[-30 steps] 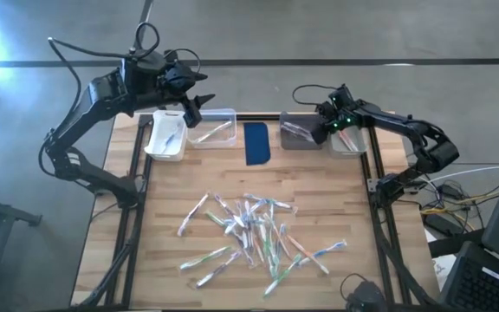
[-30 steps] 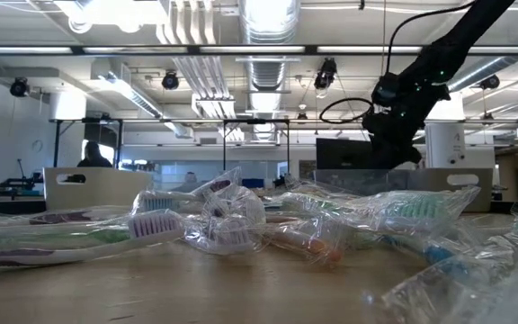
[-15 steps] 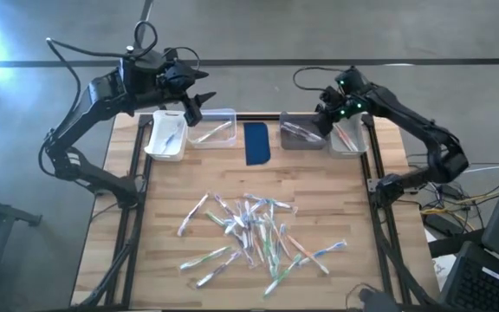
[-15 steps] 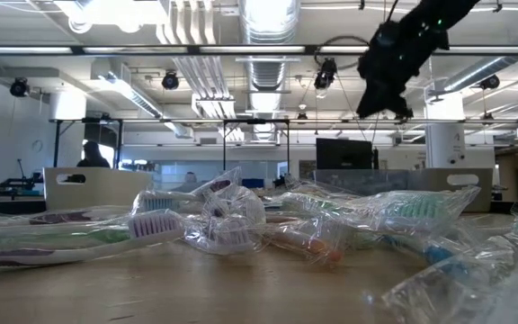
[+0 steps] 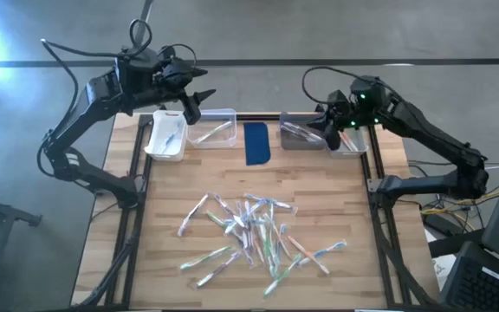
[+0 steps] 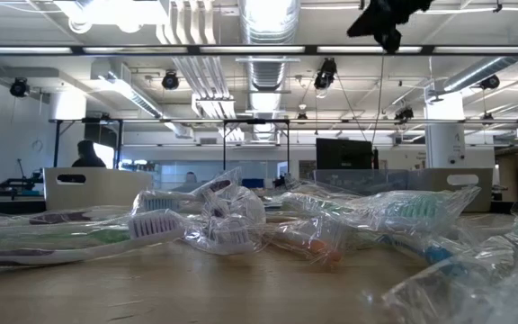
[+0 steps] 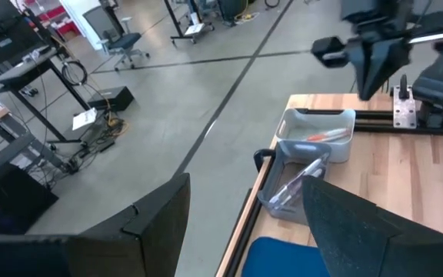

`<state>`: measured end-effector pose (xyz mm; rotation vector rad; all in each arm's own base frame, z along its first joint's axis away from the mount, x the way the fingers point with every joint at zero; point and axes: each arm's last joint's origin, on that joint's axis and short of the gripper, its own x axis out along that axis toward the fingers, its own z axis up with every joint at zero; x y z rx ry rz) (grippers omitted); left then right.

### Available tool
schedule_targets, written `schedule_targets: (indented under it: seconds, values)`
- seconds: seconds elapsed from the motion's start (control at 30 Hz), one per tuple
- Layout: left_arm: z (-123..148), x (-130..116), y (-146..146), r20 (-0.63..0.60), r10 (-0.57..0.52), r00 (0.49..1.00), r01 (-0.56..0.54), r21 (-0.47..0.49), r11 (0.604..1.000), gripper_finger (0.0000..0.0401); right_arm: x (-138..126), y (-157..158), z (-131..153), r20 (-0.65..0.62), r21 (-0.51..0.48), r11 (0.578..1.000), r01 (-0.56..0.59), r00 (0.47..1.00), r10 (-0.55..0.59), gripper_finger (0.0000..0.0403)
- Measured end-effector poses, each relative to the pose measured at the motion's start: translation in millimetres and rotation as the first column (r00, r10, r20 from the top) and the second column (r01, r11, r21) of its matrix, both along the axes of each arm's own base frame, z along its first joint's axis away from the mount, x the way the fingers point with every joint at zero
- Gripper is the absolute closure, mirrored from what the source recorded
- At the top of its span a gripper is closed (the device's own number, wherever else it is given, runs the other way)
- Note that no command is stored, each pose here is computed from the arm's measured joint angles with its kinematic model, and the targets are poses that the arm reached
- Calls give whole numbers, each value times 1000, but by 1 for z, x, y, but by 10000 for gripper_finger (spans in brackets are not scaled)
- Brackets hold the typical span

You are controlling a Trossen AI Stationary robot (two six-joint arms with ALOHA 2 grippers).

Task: Pick & Place Toothbrushes
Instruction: Put the green toothbrush into the transparent bin

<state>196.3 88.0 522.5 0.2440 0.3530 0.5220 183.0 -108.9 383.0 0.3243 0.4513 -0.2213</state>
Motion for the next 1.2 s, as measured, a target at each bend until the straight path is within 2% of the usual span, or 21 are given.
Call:
schedule_targets:
  seconds: [0.23, 0.4, 0.83, 0.97, 1.2]
  values:
    - [3, -5, -2, 30, 9, 999, -9, -24, 1000, 149, 0, 30, 16, 40, -65, 997, 35, 999, -32, 390]
    - [7, -12, -5, 50, 17, 999, -17, -17, 1000, 149, 3, 45, 28, 72, -85, 996, -21, 997, 28, 394]
    - [20, -33, -14, 180, 44, 983, -33, -61, 998, 149, 5, 47, 38, 96, -94, 995, -36, 994, 45, 394]
    - [12, -37, -15, 117, 58, 991, -44, -114, 993, 149, 5, 47, 36, 89, -92, 995, -36, 995, 44, 394]
    - [-17, -43, -18, -140, 76, 987, -110, -253, 961, 149, 6, 47, 36, 88, -92, 995, -36, 995, 45, 394]
